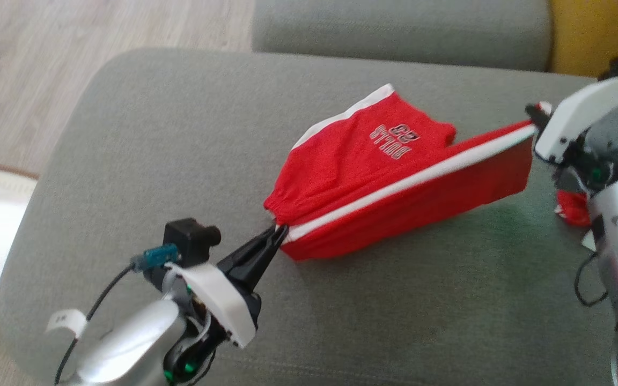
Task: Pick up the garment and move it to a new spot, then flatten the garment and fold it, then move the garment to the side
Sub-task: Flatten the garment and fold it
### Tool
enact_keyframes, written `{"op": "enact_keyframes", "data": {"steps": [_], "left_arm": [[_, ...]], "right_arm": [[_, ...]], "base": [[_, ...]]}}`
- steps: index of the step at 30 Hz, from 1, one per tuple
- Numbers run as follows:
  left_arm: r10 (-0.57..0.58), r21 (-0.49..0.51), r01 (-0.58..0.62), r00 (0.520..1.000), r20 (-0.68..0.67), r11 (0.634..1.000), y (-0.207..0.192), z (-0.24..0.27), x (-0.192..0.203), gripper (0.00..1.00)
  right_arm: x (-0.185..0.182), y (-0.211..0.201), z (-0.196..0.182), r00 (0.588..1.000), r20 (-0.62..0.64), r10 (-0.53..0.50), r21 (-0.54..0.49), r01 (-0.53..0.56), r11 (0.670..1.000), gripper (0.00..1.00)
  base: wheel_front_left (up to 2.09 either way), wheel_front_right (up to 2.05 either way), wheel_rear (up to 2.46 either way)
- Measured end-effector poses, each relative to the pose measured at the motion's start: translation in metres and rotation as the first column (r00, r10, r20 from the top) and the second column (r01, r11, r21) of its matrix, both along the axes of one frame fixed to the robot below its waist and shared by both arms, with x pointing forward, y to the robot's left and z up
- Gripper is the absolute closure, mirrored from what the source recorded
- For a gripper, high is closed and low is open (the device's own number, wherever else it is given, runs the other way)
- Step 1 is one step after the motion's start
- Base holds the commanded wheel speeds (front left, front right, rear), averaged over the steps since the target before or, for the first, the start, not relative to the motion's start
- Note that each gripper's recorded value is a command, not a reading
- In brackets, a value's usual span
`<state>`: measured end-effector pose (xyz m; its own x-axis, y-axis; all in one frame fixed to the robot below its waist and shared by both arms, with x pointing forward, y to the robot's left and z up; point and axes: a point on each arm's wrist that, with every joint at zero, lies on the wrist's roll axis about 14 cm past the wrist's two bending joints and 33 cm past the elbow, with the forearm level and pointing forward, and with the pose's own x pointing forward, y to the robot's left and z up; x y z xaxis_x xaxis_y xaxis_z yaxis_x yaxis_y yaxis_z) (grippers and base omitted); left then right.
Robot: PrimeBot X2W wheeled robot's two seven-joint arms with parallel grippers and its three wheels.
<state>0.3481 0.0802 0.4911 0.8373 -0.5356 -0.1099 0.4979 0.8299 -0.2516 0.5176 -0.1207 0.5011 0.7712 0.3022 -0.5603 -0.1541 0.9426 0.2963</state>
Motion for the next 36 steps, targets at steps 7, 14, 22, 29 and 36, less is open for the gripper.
{"op": "enact_keyframes", "data": {"steps": [7, 14, 22, 29, 36], "left_arm": [[0.070, -0.013, -0.071, 0.996, -0.059, 0.997, 0.016, -0.015, 0.019, 1.00], [0.127, -0.016, -0.129, 0.989, -0.079, 0.992, 0.028, -0.023, 0.039, 1.00], [0.188, -0.008, -0.190, 0.976, -0.109, 0.982, 0.043, -0.037, 0.055, 1.00], [0.229, -0.001, -0.231, 0.965, -0.126, 0.973, 0.051, -0.044, 0.074, 1.00], [0.253, 0.016, -0.253, 0.956, -0.148, 0.967, 0.054, -0.054, 0.090, 1.00]], "right_arm": [[0.036, 0.031, -0.006, 0.998, -0.019, 0.058, -0.064, -0.059, 0.996, 1.00], [0.064, 0.058, -0.025, 0.992, -0.065, 0.108, -0.113, -0.115, 0.987, 1.00], [0.088, 0.089, -0.044, 0.985, -0.083, 0.149, -0.120, -0.158, 0.980, 1.00], [0.109, 0.109, -0.054, 0.983, -0.070, 0.168, -0.120, -0.176, 0.977, 1.00], [0.124, 0.122, -0.077, 0.979, -0.080, 0.186, -0.133, -0.196, 0.972, 1.00]], "base": [[0.00, 0.00, 0.00], [0.00, 0.00, 0.00], [0.00, 0.00, 0.00], [0.00, 0.00, 0.00], [0.00, 0.00, 0.00]]}}
